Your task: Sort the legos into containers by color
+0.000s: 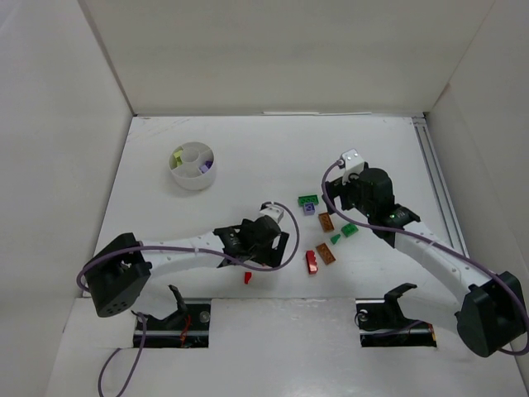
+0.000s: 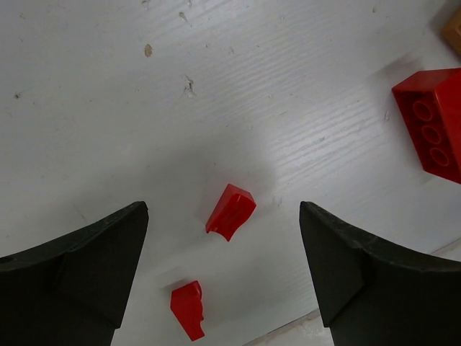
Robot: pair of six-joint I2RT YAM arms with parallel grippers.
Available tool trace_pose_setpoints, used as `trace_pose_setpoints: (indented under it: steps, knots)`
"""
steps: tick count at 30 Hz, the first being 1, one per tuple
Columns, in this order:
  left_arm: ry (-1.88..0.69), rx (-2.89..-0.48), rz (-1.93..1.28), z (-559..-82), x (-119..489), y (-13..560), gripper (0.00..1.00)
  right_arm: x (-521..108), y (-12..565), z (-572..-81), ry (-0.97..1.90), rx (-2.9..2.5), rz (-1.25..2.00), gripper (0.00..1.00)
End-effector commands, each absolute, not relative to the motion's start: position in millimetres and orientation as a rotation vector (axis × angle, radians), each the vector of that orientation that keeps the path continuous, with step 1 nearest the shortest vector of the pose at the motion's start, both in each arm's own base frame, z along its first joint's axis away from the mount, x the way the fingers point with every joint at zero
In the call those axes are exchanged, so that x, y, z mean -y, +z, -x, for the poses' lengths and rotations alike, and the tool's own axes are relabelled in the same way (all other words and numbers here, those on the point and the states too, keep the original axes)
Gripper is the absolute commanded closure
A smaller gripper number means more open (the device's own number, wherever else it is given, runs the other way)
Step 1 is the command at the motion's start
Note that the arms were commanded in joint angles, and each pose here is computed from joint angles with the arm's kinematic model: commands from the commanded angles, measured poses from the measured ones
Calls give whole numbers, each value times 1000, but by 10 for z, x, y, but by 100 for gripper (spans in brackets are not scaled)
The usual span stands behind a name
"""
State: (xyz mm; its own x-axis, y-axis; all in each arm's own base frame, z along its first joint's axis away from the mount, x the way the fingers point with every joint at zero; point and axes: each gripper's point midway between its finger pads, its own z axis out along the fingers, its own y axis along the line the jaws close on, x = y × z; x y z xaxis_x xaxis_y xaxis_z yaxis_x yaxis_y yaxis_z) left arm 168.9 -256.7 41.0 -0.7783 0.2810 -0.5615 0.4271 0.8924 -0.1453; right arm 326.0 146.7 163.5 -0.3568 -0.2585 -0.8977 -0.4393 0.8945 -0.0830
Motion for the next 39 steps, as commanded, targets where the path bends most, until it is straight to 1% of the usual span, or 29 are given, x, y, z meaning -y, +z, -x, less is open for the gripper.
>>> trace_pose_setpoints:
  steps: [1,3,4,6,7,9,10,11,12,13,14,15,16,17,18,19,22,23,25,27,29,31,35,36,39]
  knots:
    - [-360,-2437,-498,-1802,2621,521,16,-1486,1759,-3293,215,-1917,520,2]
    - [-438,-2335,-531,-1938,2850,754,14,-1486,1760,-3293,215,-1917,520,2]
    - [-455,-2314,-553,-1980,2939,779,12,-1486,1760,-3293,215,-1917,520,2]
    - [-469,-2263,-585,-2092,3103,877,12,-1456,1791,-3299,204,-1914,493,2]
    - [-515,-2205,-570,-2212,3305,1101,12,-1432,1772,-3296,195,-1927,478,2]
    - [-481,-2205,-557,-2359,3464,1057,7,-1313,1826,-3283,183,-1928,400,2]
    - [-518,-2166,-537,-2466,3650,1231,6,-1276,1792,-3252,173,-1941,385,2]
    - [-523,-2161,-534,-2517,3738,1256,6,-1183,1837,-3277,165,-1934,341,2]
    - [-491,-2190,-536,-2606,3796,1097,6,-1125,1848,-3239,171,-1936,306,2]
    - [-512,-2201,-538,-2668,3864,1078,6,-1073,1902,-3243,165,-1923,273,0]
    - [-528,-2194,-506,-2769,3955,1164,6,-994,1868,-3221,158,-1936,241,0]
    - [-526,-2227,-514,-2779,4028,1009,9,-948,1892,-3189,161,-1924,217,0]
    - [-516,-2246,-510,-2841,4023,959,9,-915,1935,-3188,163,-1913,194,0]
    - [-525,-2243,-475,-2940,4057,995,12,-870,1908,-3163,155,-1919,185,0]
    - [-524,-2258,-486,-2941,4093,911,15,-801,1868,-3141,149,-1932,154,0]
    - [-523,-2272,-475,-2937,4096,860,17,-765,1951,-3128,153,-1907,131,0]
    - [-505,-2270,-416,-3028,4137,871,17,-567,1958,-3071,119,-1910,47,0]
    - [-477,-2292,-371,-3044,4100,786,22,-494,1961,-3057,104,-1913,6,0]
    - [-467,-2294,-312,-3097,4111,803,23,-339,1969,-3031,63,-1913,-54,0]
    - [-475,-2299,-251,-3111,4111,810,27,-270,2001,-3011,45,-1903,-66,0]
    - [-476,-2297,-219,-3134,4120,787,27,-240,2078,-3011,42,-1882,-66,0]
    - [-453,-2298,-165,-3172,4089,739,31,-232,2077,-3012,45,-1883,-67,0]
    - [-378,-2306,-99,-3289,4021,688,33,-217,2051,-3022,40,-1893,-60,0]
    - [-375,-2315,-88,-3289,4026,663,35,-217,2051,-3022,40,-1893,-60,0]
    - [-360,-2312,-83,-3324,4040,596,35,-237,2024,-3030,49,-1902,-52,0]
